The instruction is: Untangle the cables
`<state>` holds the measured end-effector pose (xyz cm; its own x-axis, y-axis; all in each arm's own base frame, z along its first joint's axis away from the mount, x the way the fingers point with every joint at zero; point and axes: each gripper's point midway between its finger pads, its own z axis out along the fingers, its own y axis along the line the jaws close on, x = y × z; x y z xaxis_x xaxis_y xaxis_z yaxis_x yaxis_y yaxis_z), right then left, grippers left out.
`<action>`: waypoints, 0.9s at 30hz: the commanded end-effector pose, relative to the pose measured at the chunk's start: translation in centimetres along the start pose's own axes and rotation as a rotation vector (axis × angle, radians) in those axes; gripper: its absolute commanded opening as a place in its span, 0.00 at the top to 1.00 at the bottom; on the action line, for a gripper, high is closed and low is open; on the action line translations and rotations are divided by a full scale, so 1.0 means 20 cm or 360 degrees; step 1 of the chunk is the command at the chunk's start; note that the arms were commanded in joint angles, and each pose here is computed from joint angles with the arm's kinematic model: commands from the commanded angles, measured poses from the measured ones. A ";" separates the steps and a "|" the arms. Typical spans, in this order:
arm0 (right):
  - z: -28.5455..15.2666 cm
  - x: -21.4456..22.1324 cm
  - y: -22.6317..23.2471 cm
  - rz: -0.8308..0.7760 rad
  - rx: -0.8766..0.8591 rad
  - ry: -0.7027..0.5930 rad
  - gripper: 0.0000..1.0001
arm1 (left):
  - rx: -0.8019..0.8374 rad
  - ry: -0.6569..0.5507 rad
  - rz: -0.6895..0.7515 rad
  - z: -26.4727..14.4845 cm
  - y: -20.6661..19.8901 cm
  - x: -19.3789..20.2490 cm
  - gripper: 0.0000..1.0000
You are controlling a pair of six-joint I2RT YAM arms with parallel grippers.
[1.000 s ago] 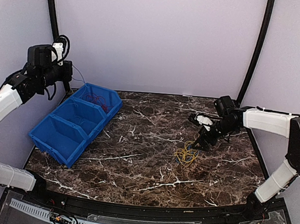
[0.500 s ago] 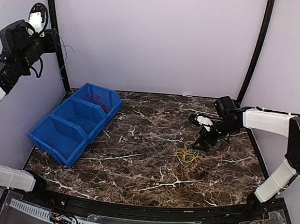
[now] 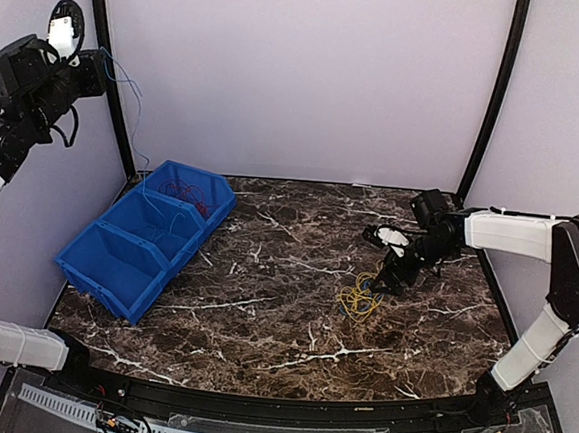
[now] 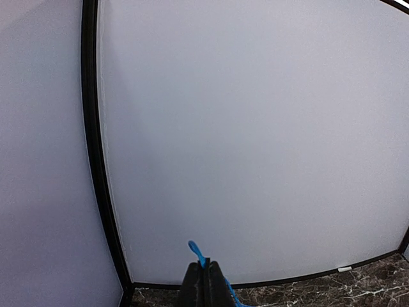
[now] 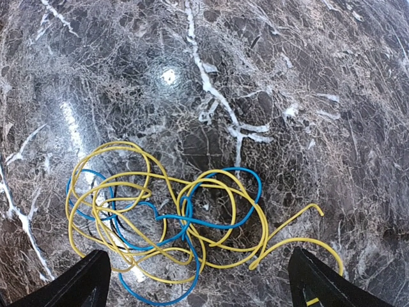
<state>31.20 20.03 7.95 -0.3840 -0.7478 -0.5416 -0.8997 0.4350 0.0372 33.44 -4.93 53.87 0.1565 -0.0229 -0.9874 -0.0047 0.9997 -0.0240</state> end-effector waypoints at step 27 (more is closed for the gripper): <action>0.02 0.03 0.03 -0.0002 -0.0054 0.0006 0.01 | -0.0238 0.0840 0.0179 0.07 0.09 1.17 1.00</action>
<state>31.03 20.14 7.91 -0.3780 -0.7491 -0.5440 -0.9043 0.4247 0.0434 38.65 -4.85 34.09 -0.2886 0.0602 -0.9555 -0.0906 0.9918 0.0898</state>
